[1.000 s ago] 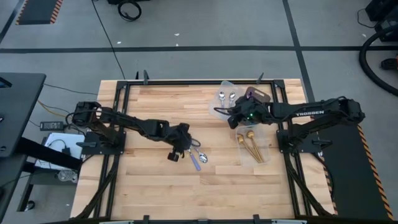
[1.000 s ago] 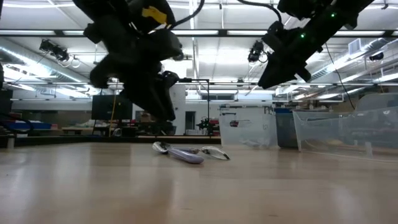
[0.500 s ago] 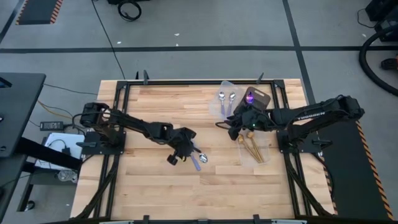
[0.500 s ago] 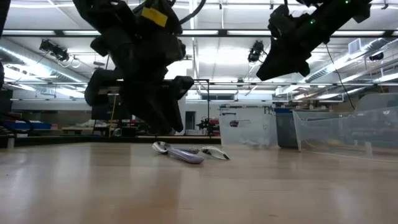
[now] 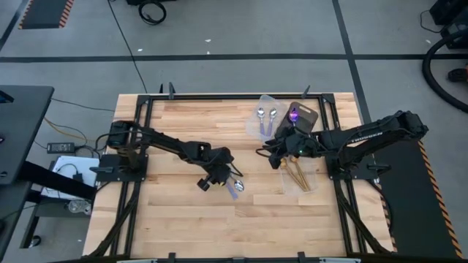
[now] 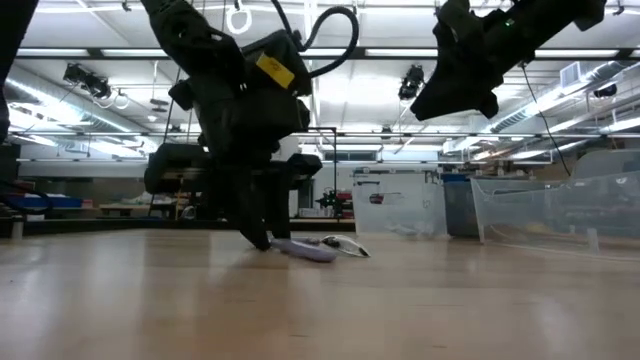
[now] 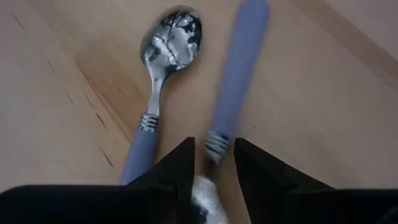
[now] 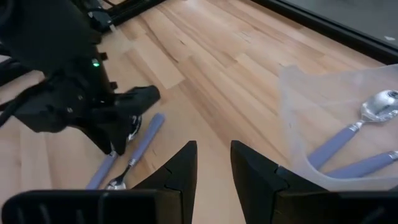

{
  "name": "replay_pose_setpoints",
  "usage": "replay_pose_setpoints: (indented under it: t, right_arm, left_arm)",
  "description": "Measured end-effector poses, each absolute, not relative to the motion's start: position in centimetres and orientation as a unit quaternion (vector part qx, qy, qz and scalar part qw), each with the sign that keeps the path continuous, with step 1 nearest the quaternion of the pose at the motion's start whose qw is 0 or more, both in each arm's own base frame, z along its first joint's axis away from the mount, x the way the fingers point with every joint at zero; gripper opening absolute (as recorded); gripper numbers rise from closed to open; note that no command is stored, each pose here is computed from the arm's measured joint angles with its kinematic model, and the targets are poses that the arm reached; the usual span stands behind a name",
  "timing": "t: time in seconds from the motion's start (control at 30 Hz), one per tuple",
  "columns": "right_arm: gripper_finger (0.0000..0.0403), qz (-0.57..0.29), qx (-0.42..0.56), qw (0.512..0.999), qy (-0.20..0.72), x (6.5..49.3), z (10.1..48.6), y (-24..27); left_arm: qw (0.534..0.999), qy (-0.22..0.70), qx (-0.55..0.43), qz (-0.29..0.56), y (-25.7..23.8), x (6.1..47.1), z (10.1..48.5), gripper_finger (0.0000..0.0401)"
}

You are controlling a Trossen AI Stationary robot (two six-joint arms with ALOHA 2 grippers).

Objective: Sort silverware by color (type)
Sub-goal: Put the purple spoon into the top transparent bin

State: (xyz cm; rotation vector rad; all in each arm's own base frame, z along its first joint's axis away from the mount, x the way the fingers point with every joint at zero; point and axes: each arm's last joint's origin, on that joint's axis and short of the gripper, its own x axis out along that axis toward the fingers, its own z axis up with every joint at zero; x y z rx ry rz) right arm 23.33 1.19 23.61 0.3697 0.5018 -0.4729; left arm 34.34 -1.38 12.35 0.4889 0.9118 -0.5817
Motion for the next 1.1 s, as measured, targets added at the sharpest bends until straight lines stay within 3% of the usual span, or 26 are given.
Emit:
replay_pose_setpoints:
  t: [0.17, 0.37, 0.7, 1.1]
  right_arm:
    - [0.0107, -0.231, 0.178, 0.925, 0.244, 23.3, 23.6, 1.3]
    - [0.0107, -0.225, 0.175, 0.926, 0.248, 23.3, 23.6, 1.7]
    - [0.0107, -0.231, 0.171, 0.925, 0.248, 23.2, 23.5, 1.6]
    - [0.0107, -0.243, 0.169, 0.922, 0.252, 23.1, 23.3, 1.6]
  left_arm:
    - [0.821, 0.436, 0.234, -0.286, -1.3, 34.3, 11.9, 0.0107]
    - [0.814, 0.447, 0.245, -0.279, -1.9, 34.1, 12.1, 0.0030]
    - [0.799, 0.465, 0.285, -0.254, -3.3, 33.1, 13.5, 0.0027]
    - [0.847, 0.403, 0.311, -0.156, -1.6, 33.2, 18.1, 0.0003]
